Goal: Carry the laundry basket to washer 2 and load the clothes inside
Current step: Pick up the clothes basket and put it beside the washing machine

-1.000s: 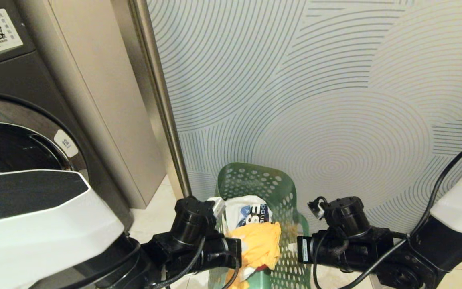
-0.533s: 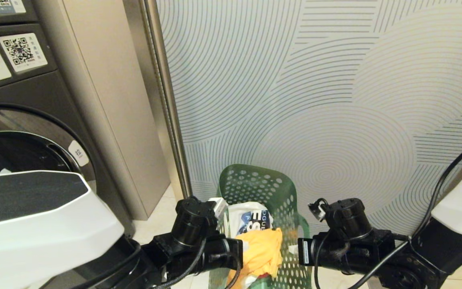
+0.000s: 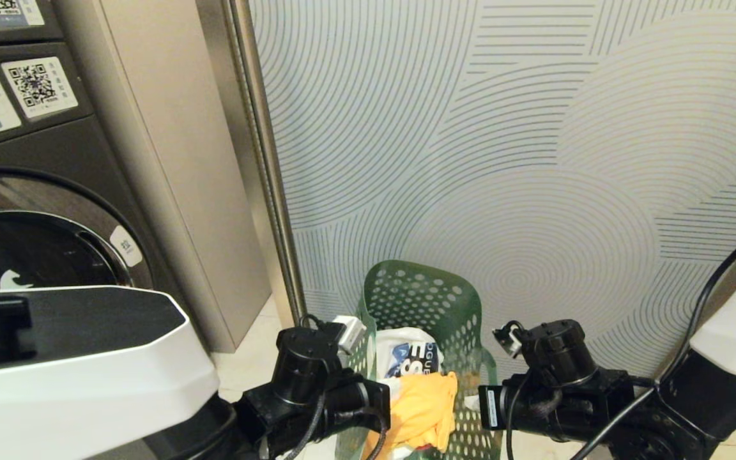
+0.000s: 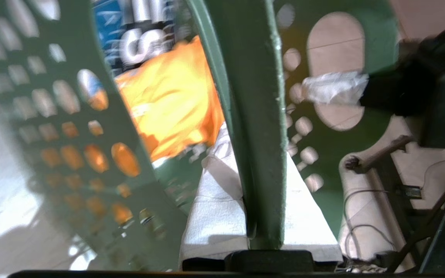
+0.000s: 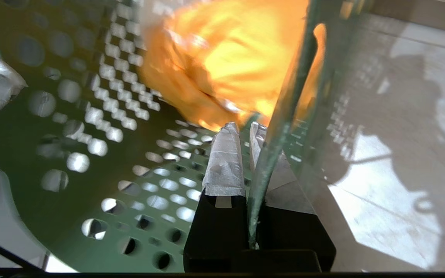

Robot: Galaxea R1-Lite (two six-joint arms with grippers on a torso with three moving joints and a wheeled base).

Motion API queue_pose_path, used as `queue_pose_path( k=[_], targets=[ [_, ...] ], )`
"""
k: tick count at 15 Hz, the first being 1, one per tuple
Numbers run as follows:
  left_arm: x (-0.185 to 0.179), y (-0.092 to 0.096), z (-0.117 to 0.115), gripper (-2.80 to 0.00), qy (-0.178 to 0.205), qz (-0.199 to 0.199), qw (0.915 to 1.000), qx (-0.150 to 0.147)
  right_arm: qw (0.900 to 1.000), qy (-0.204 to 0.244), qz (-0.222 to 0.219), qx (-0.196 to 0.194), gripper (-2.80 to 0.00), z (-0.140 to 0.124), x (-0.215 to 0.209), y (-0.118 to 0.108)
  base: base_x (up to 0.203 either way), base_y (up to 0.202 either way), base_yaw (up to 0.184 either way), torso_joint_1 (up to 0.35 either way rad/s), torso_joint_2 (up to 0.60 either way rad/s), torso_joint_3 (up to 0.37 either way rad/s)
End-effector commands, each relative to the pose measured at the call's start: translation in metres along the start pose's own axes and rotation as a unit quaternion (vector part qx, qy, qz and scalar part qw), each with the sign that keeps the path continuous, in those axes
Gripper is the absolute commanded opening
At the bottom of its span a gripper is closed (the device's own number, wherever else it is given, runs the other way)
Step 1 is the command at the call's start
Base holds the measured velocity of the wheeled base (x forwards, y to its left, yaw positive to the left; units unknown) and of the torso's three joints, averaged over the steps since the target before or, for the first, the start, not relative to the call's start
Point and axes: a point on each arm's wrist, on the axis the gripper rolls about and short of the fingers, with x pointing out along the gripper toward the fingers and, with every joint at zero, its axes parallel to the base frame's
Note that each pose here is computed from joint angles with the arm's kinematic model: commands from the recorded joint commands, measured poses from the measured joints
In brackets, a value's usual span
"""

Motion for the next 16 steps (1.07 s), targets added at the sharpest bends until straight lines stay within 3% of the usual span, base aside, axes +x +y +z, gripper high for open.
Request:
queue_pose_path(
  k=[1, 16],
  targets=[
    [0.001, 0.002, -0.004, -2.80, 0.006, 0.002, 1.0000, -0.002, 1.000, -0.002, 0.002, 0.001, -2.80, 0.001, 0.001, 0.000, 0.003, -0.011, 0.084, 0.004, 0.00, 0.002],
    [-0.023, 0.000, -0.010, -2.80, 0.020, 0.007, 0.9997, -0.007, 1.000, 0.000, 0.003, 0.001, -2.80, 0.000, 0.001, 0.001, 0.001, -0.009, 0.171, 0.003, 0.00, 0.003]
  ],
)
